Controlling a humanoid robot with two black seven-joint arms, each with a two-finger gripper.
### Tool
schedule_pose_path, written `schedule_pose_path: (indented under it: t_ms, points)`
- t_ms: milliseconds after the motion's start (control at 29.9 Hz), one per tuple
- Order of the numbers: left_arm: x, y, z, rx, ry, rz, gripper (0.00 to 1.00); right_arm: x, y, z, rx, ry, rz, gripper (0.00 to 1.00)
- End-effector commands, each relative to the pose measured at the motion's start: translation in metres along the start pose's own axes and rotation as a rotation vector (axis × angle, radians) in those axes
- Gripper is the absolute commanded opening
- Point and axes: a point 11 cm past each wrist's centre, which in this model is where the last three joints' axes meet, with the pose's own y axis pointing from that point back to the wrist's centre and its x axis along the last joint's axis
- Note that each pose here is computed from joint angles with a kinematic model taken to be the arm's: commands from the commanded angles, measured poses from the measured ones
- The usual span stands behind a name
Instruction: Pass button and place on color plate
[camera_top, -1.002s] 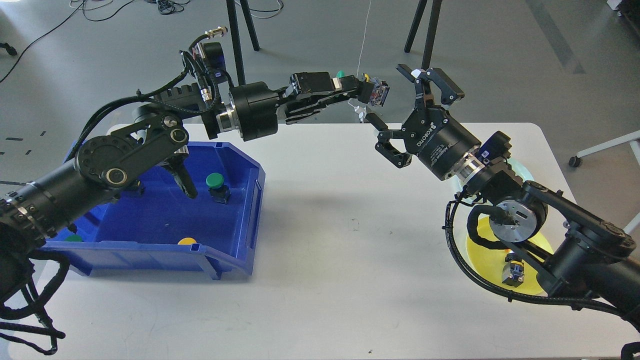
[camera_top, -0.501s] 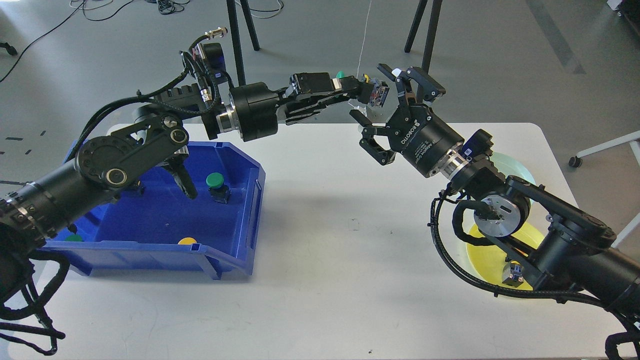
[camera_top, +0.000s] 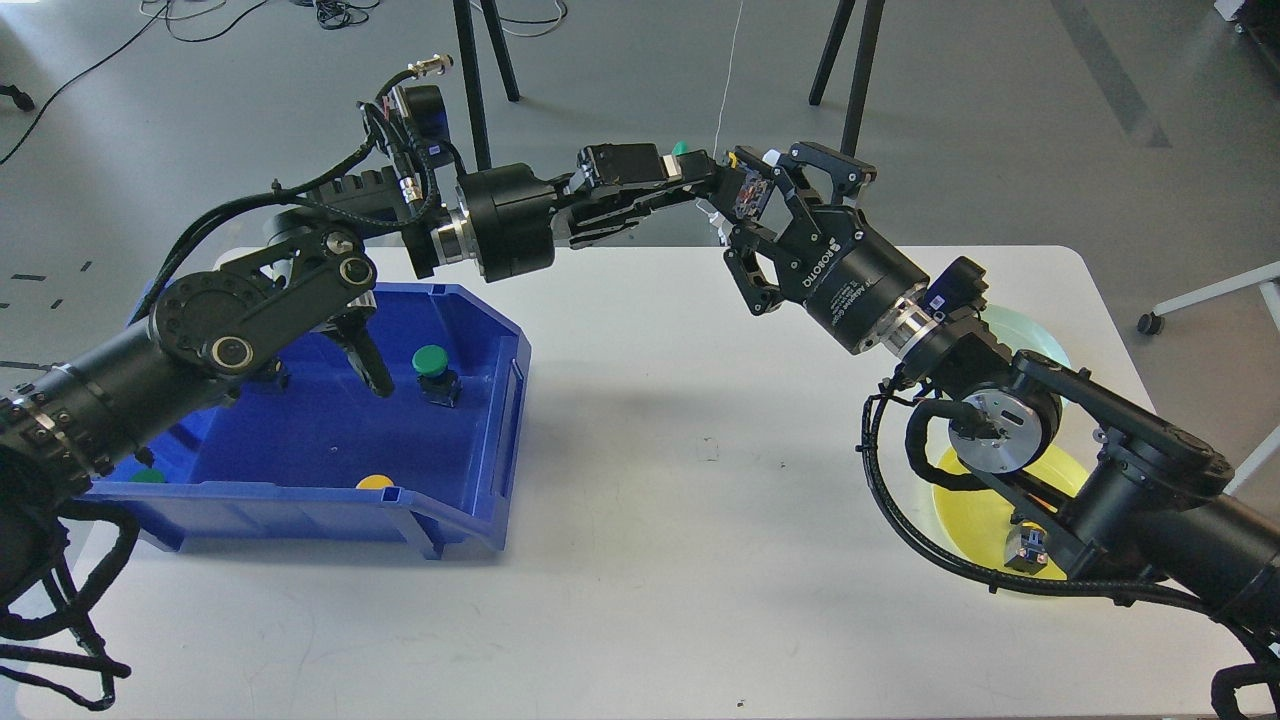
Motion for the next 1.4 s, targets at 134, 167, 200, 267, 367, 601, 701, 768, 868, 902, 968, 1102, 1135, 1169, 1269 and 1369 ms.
schedule_pose_path:
  t_ms: [134, 167, 200, 267, 367, 601, 701, 768, 868, 902, 968, 1102, 1135, 1169, 1269, 1369]
  points:
    - [0.001, -0.002, 0.003, -0.014, 0.005, 0.009, 0.44, 0.003, 0.002, -0.001, -0.002, 0.006, 0.007, 0.01]
    - [0.001, -0.002, 0.003, -0.014, 0.005, 0.009, 0.47, 0.003, 0.002, -0.001, -0.003, 0.005, 0.007, 0.01]
    - [0.001, -0.002, 0.003, -0.015, 0.007, 0.009, 0.53, 0.003, 0.002, -0.001, -0.003, 0.006, 0.008, 0.01]
    - [0.001, -0.003, 0.004, -0.019, 0.007, 0.01, 0.57, 0.006, 0.004, -0.001, -0.004, 0.007, 0.016, 0.01]
    - [0.001, -0.002, 0.003, -0.017, 0.008, 0.011, 0.59, 0.011, 0.008, 0.001, -0.008, 0.007, 0.039, 0.01]
    - [0.001, -0.002, 0.003, -0.017, 0.01, 0.012, 0.59, 0.066, 0.038, -0.015, 0.041, 0.033, 0.283, 0.01]
    - [0.001, -0.002, 0.003, -0.017, 0.01, 0.012, 0.59, 0.113, 0.062, -0.025, 0.091, 0.034, 0.538, 0.01]
    - [0.001, -0.003, 0.003, -0.018, 0.01, 0.011, 0.6, 0.14, 0.08, -0.031, 0.108, 0.049, 0.727, 0.01]
    - [0.0, -0.004, 0.003, -0.02, 0.011, 0.01, 0.6, 0.168, 0.101, -0.027, 0.105, 0.054, 0.956, 0.0]
    - [0.0, -0.004, 0.003, -0.02, 0.011, 0.01, 0.6, 0.177, 0.108, -0.025, 0.097, 0.054, 1.03, 0.0]
    - [0.0, -0.004, 0.003, -0.02, 0.011, 0.01, 0.6, 0.19, 0.114, -0.018, 0.073, 0.052, 1.096, 0.0]
    - [0.0, -0.004, 0.003, -0.02, 0.011, 0.01, 0.6, 0.214, 0.118, 0.005, -0.029, 0.002, 1.212, 0.0]
    - [0.0, -0.004, 0.003, -0.02, 0.011, 0.01, 0.6, 0.218, 0.121, 0.012, -0.051, -0.012, 1.232, 0.0]
    - [0.0, -0.004, 0.003, -0.02, 0.011, 0.01, 0.6, 0.221, 0.125, 0.016, -0.065, -0.018, 1.254, 0.0]
    - [0.0, -0.004, 0.003, -0.02, 0.011, 0.01, 0.6, 0.226, 0.13, 0.023, -0.11, -0.032, 1.282, 0.0]
    - [0.0, -0.004, 0.003, -0.02, 0.011, 0.01, 0.6, 0.231, 0.136, 0.046, -0.211, -0.046, 1.326, 0.04]
